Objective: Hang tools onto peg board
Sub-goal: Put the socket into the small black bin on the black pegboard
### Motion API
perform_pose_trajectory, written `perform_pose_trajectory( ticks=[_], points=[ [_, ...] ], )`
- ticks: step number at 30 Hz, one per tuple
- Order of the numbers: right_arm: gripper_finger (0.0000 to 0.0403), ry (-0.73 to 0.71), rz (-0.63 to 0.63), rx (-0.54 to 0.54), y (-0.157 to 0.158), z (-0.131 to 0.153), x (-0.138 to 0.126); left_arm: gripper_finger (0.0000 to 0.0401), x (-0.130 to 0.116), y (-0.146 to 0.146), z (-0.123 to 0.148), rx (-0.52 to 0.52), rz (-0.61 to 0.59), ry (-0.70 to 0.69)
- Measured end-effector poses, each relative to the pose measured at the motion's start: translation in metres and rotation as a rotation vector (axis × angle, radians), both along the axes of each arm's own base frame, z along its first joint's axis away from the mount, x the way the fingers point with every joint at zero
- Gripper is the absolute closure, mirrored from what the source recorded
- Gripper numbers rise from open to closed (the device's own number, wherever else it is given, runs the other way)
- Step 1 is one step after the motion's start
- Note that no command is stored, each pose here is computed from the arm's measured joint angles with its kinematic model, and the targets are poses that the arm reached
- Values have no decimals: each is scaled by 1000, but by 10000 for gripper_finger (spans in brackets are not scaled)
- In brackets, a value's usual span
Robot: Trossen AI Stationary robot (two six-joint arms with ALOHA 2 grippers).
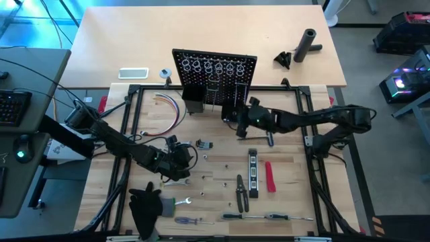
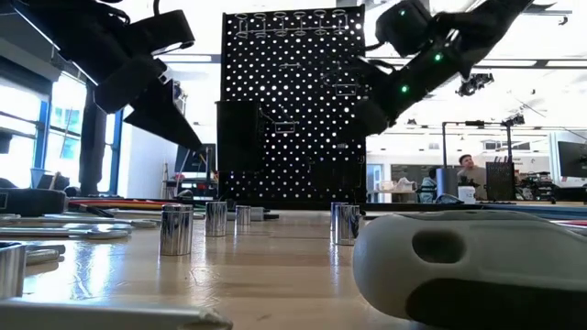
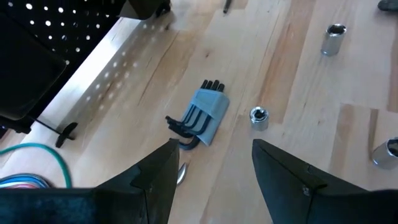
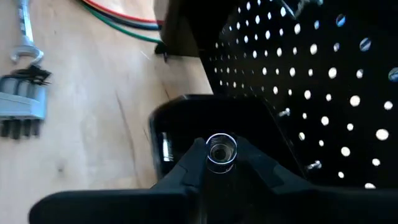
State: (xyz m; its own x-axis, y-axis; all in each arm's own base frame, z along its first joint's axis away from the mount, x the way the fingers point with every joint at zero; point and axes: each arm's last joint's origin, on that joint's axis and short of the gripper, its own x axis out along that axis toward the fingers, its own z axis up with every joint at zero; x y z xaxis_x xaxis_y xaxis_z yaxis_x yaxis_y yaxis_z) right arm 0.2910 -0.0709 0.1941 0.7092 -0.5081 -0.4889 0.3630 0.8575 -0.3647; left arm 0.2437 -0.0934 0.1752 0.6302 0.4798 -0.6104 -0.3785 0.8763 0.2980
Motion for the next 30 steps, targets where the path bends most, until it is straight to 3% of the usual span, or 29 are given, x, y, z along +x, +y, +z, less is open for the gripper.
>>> perform_pose_trajectory(
  ticks=[6, 16, 30],
  points=[
    [319, -4, 1, 69, -8, -8, 1, 204, 1, 0, 1, -5, 1, -10],
    [247, -12, -2, 48, -4, -7, 3, 204, 14, 7, -5, -19, -28, -13],
    [242, 36, 111, 21, 46, -10, 8, 204, 48, 23, -51, -90, -93, 63]
  ],
)
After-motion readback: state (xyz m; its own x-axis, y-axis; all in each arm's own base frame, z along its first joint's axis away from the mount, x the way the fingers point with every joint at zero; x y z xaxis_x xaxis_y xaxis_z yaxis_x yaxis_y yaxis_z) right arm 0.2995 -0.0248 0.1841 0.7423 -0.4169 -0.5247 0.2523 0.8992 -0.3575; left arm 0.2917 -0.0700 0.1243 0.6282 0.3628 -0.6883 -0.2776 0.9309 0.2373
